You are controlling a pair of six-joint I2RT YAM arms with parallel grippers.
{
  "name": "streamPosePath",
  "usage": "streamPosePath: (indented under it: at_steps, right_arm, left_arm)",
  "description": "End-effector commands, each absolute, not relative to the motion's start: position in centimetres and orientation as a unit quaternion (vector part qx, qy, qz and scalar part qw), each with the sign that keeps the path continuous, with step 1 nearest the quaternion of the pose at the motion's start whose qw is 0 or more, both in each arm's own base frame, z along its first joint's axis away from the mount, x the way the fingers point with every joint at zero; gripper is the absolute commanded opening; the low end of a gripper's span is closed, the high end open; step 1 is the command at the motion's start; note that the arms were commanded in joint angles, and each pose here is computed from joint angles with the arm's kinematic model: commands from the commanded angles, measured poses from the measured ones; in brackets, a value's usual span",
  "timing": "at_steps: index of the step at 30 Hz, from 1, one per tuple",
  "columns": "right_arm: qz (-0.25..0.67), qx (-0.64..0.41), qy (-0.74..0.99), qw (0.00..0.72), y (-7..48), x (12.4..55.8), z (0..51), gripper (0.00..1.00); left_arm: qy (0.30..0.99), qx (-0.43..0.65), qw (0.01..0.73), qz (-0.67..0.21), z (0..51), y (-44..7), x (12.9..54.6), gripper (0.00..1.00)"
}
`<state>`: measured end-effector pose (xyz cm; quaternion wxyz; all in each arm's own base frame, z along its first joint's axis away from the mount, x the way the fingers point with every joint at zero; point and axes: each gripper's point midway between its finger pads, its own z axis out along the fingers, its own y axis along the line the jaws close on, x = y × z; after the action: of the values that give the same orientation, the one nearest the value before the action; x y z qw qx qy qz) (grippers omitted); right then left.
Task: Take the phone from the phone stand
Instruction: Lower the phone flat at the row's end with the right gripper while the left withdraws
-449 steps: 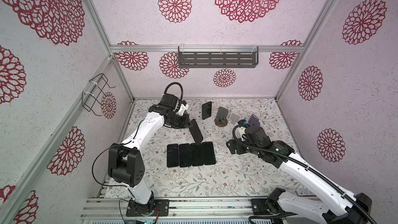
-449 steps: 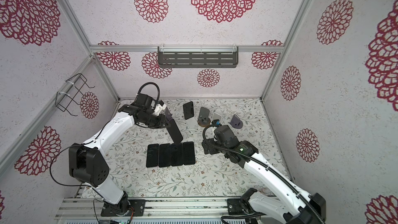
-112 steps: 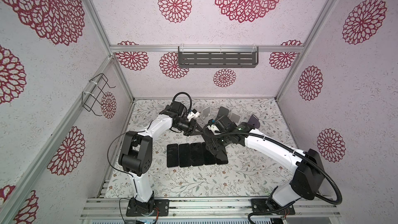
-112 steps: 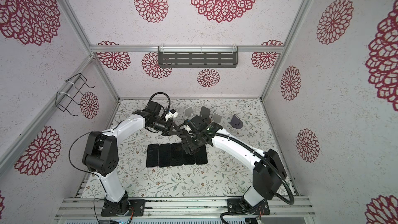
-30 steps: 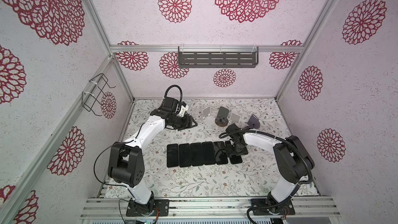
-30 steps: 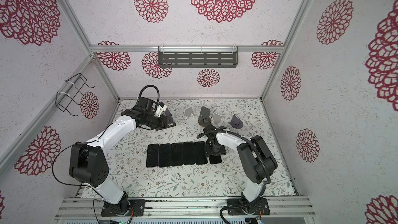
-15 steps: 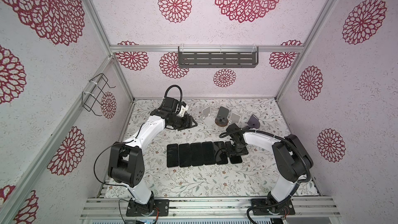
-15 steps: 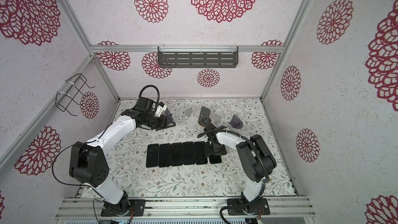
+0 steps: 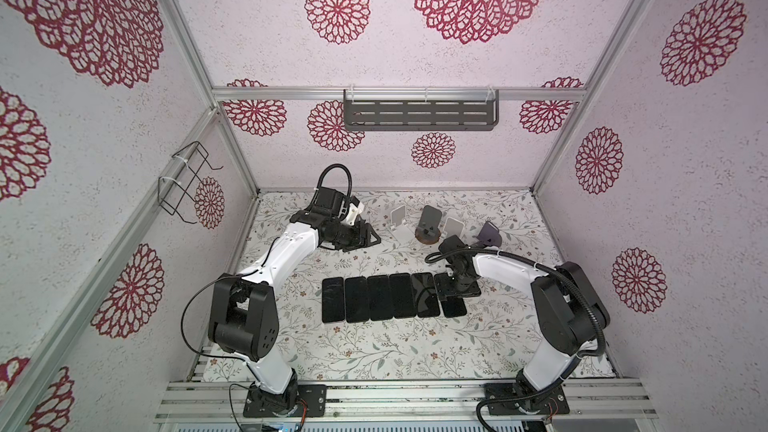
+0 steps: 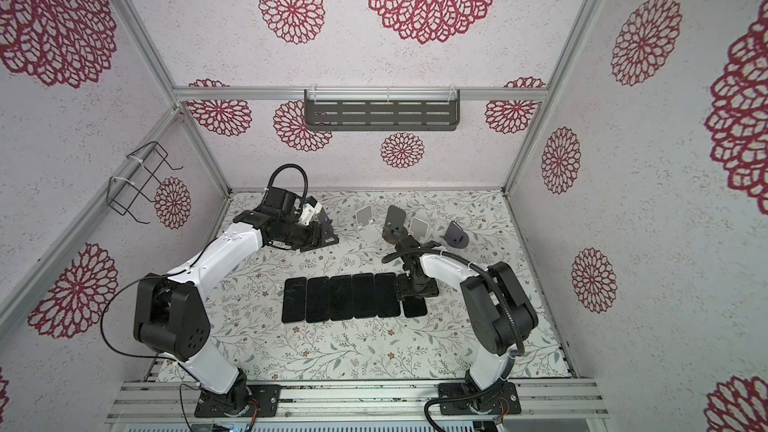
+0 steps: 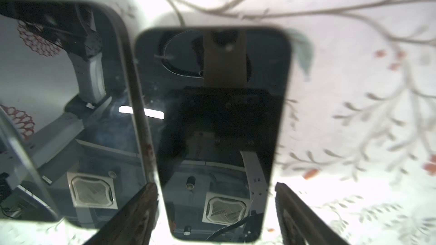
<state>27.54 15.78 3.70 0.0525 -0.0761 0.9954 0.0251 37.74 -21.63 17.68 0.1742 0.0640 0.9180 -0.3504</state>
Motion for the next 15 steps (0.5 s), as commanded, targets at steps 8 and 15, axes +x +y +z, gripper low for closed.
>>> streamPosePath:
  at_steps: [8, 15]
  right_arm:
    - [-0.009, -0.012, 0.996, 0.089, 8.9, 26.4, 6.9, 0.69]
    - [-0.013, 0.002, 0.996, 0.083, 7.5, 25.3, 5.0, 0.48]
  left_arm:
    - [0.918, 0.072, 0.174, -0.348, 17.5, -21.8, 37.8, 0.61]
    - [0.919, 0.072, 0.172, -0.347, 17.3, -22.0, 37.8, 0.61]
